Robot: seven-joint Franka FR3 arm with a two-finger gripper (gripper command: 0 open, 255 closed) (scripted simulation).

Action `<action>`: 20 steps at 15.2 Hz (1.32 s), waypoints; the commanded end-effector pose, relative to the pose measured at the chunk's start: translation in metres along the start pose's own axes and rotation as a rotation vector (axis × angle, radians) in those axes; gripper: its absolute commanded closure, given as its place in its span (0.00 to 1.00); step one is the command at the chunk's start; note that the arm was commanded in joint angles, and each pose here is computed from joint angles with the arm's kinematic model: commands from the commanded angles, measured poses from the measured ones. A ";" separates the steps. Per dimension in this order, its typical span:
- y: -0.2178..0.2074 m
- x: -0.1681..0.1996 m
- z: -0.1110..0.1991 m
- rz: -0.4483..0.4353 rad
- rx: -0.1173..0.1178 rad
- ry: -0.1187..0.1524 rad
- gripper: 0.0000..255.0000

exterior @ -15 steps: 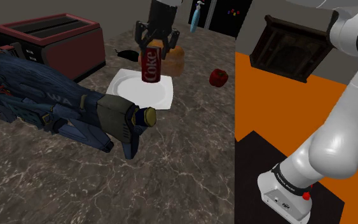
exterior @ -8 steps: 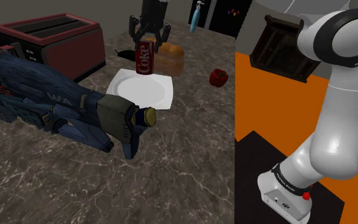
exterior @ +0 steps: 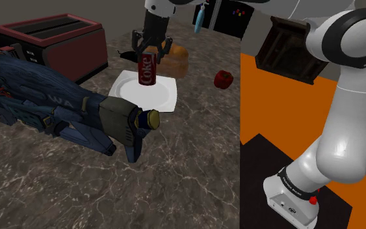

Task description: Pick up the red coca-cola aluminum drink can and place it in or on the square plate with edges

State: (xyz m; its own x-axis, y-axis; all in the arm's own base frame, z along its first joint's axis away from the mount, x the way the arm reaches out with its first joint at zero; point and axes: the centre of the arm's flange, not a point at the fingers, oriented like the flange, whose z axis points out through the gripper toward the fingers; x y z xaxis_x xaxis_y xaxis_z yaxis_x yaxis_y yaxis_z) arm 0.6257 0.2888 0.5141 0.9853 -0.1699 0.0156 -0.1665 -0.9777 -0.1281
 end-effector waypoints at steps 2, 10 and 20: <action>0.002 0.000 0.015 0.000 0.001 0.001 1.00; 0.006 -0.001 0.050 0.000 0.001 0.001 1.00; 0.006 -0.001 0.050 0.000 0.001 0.001 0.00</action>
State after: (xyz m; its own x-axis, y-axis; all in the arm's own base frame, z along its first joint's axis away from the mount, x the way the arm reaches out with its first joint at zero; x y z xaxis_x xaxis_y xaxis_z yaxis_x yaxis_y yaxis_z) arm 0.6255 0.2889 0.4637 0.9853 -0.1698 0.0166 -0.1663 -0.9776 -0.1288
